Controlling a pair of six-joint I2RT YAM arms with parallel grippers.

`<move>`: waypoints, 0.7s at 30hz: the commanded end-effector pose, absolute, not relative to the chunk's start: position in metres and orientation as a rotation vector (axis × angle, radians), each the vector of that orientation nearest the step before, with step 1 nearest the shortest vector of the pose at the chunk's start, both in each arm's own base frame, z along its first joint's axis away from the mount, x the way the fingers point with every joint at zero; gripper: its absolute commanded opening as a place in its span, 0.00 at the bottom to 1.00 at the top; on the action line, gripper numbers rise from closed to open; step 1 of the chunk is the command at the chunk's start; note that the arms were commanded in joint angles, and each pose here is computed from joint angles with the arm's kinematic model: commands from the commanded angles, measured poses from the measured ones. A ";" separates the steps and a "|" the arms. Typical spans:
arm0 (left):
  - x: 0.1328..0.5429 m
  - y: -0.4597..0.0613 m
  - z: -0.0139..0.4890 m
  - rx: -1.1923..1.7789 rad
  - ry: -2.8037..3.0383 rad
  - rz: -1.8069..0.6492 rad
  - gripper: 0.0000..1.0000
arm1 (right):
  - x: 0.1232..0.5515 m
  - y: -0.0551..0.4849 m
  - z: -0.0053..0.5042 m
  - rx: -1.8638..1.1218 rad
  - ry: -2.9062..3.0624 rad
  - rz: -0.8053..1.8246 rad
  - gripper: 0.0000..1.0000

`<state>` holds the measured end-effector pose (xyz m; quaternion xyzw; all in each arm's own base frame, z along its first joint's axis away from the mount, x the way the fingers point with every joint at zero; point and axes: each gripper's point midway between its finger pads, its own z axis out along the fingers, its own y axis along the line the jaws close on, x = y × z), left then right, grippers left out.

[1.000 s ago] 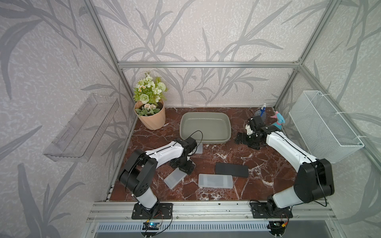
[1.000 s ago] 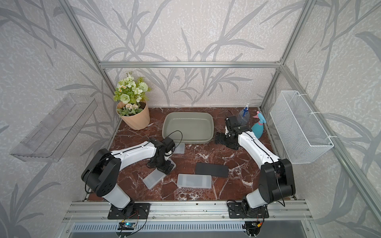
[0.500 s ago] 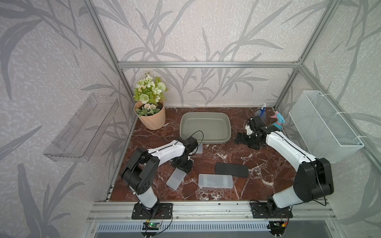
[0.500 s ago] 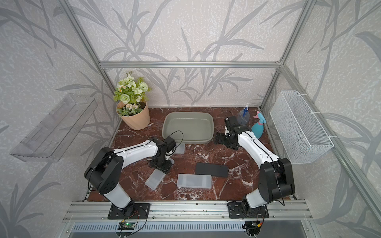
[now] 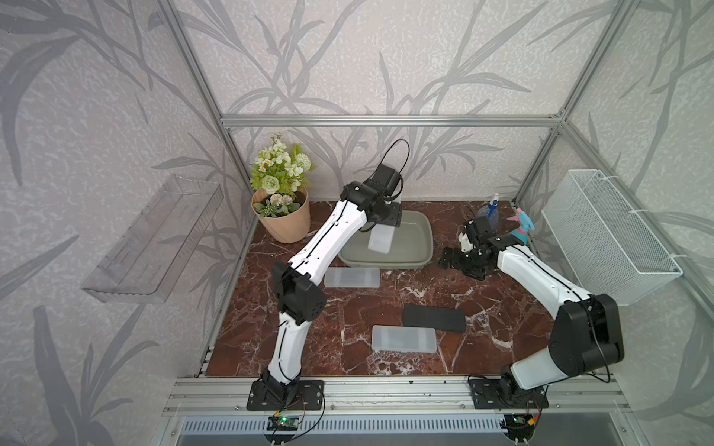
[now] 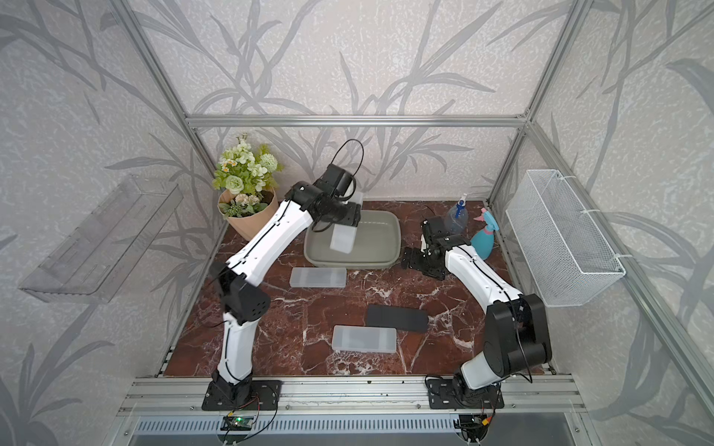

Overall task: Put the pencil case into the storage box
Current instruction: Place the pencil case at the storage box.

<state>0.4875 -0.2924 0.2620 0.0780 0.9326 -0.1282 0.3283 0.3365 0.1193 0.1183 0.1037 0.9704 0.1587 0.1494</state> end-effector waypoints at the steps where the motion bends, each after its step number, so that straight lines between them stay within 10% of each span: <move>1: 0.524 -0.267 0.233 -0.072 2.526 -0.518 0.56 | 0.336 0.125 0.115 0.283 2.798 0.486 0.99; 21: 0.543 -0.213 0.145 -0.150 2.671 -0.282 0.58 | 0.337 0.127 0.112 0.282 2.802 0.501 0.99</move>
